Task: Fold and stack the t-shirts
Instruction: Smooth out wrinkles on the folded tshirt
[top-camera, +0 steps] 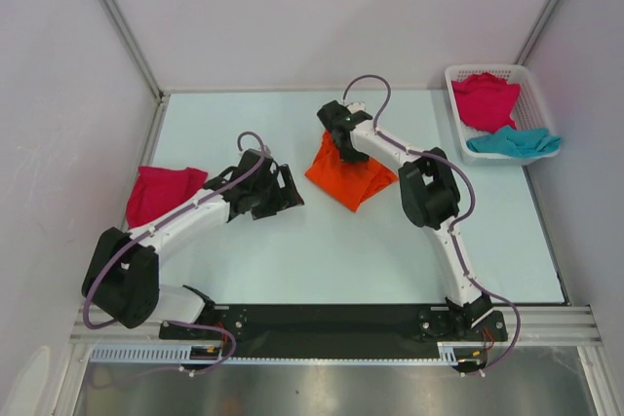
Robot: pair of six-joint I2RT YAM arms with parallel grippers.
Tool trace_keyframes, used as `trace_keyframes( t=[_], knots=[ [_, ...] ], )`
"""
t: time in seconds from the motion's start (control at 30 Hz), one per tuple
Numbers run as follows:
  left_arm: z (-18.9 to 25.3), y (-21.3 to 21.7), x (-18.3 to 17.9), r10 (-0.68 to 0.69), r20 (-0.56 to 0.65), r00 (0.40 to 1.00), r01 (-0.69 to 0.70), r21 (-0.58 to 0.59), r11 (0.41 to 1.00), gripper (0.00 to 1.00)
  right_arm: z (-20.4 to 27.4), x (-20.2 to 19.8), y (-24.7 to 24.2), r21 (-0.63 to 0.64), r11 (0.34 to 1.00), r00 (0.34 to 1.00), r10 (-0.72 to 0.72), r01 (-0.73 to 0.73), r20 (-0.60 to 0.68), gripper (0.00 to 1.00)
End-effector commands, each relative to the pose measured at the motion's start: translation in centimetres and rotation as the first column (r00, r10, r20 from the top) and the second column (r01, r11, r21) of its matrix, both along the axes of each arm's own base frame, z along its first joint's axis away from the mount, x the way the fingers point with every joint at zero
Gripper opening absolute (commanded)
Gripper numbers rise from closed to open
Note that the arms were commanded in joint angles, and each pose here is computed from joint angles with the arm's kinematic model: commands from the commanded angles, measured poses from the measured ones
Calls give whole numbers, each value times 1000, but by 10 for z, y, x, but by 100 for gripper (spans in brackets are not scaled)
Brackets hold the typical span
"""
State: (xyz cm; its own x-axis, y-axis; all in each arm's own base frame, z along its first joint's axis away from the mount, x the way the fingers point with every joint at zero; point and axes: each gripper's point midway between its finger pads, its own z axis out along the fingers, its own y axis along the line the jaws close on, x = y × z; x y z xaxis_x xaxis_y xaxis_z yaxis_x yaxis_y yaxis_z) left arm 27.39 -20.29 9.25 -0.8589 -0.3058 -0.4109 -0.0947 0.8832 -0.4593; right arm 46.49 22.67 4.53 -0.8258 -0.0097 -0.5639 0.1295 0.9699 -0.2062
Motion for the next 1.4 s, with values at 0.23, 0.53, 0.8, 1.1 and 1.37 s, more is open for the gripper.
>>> trace_keyframes(
  t=[0.23,0.53,0.8,1.1,1.37],
  knots=[
    [5,-6,3,7,24,1000,-6,-13,1000,86,61,-5,14,56,998,993,-2,-5,119,40],
    [5,-6,2,3,26,1000,-3,-8,1000,86,49,17,11,36,999,994,1,-5,112,40],
    [7,-1,1,4,32,999,-4,13,1000,86,41,54,-1,24,1000,990,-1,-3,138,40],
    [7,-4,4,-1,25,1000,0,16,1000,86,55,60,-5,10,1000,986,10,-11,169,38],
    [6,-3,3,1,25,1000,-1,19,1000,86,52,69,-3,-4,1000,985,30,-30,173,27]
  ],
)
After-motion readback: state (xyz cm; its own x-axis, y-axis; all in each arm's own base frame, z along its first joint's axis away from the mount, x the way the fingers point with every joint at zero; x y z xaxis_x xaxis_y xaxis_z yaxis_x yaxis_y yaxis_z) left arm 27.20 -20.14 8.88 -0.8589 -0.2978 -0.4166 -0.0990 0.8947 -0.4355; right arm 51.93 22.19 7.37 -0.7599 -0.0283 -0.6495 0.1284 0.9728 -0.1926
